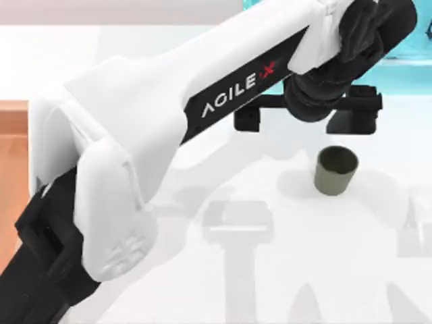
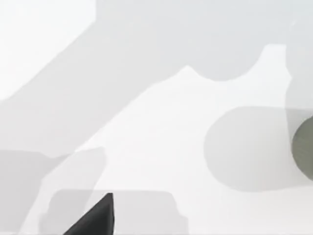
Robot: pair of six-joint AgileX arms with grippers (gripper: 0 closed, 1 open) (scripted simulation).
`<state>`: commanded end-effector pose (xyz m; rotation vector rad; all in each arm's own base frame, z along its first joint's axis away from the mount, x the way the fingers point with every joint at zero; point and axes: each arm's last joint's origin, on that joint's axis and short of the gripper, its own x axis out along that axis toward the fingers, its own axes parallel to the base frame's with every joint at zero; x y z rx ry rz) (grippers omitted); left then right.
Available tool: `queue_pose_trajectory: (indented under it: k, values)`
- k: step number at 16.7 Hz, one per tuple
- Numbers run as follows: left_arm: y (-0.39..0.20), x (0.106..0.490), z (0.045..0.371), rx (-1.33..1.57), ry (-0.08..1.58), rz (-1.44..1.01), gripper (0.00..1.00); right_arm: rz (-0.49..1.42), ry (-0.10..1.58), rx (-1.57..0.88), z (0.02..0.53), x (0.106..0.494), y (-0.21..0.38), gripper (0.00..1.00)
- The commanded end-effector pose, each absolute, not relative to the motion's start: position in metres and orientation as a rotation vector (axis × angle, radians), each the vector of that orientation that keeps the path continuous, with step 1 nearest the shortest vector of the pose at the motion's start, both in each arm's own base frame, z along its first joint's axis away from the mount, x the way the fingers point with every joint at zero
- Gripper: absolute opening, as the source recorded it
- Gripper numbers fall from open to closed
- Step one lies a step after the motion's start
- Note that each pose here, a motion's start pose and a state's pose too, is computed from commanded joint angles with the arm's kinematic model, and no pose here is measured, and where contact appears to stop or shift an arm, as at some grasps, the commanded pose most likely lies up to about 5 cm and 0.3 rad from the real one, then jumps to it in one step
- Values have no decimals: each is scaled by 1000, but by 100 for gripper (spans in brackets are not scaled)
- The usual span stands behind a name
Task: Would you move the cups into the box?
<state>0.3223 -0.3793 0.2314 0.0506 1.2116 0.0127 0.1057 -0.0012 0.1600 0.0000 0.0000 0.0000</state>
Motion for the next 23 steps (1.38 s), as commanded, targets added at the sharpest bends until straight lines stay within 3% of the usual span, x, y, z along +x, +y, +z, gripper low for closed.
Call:
queue_pose_trajectory:
  k: [4,10,19,23]
  values:
    - [-419,292,221,14,1171,-16,100,0,0,0,160,106,-1,100]
    - [-418,295,216,16,1175,-14,100,0,0,0,160,106,-1,100]
    - [-420,329,134,13,1170,-17,100,0,0,0,160,106,-1,100]
    - [-419,331,129,14,1171,-16,100,0,0,0,160,106,-1,100]
